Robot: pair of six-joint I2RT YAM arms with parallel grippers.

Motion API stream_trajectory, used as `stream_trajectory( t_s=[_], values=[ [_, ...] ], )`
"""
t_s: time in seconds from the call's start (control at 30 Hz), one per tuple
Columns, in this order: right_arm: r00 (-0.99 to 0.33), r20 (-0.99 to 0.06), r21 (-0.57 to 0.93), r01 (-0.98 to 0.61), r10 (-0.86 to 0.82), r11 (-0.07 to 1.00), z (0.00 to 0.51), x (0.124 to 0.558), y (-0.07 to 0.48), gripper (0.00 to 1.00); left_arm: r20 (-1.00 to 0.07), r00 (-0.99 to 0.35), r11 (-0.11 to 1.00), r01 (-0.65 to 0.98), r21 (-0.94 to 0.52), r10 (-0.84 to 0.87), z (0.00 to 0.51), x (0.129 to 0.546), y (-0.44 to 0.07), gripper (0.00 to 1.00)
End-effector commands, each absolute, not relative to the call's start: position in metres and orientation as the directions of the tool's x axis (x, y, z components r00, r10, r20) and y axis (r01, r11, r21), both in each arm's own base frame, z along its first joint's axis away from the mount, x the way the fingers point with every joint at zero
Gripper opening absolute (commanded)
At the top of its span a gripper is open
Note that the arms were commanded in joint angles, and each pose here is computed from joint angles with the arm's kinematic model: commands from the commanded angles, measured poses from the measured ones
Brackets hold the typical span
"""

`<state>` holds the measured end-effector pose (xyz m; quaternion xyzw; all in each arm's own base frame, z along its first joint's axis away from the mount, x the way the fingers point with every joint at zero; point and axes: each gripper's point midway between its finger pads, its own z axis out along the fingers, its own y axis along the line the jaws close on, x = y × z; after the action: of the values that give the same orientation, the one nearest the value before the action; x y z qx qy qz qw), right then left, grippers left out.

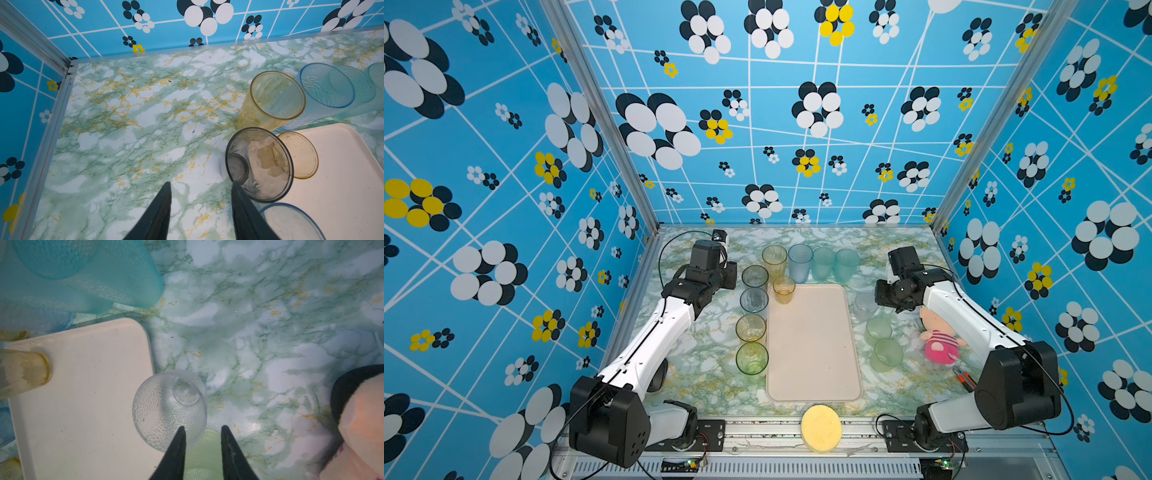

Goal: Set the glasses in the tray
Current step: 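Move the right gripper to the small clear textured cup near the doll, then close the right gripper on the rim of the clear textured cup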

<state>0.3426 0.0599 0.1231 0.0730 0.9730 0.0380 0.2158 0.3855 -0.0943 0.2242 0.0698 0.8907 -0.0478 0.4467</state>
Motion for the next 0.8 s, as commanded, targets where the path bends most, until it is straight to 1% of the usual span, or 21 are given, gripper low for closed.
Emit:
stream_trajectory(
  t_s=[0.0,0.77],
  values=[
    [-0.902,-0.398,0.118,0.129,0.166,0.985,0.116,0.346,0.062,0.29,-0.801,-0.592,0.985,0.170,-0.017,0.088,0.227,0.387,-0.095,0.48],
    [-0.921,-0.346,0.129,0.145,0.182,0.981,0.089,0.364,0.061,0.17,-0.794,-0.601,0.986,0.166,-0.005,0.097,0.224,0.387,-0.093,0.48]
  ],
)
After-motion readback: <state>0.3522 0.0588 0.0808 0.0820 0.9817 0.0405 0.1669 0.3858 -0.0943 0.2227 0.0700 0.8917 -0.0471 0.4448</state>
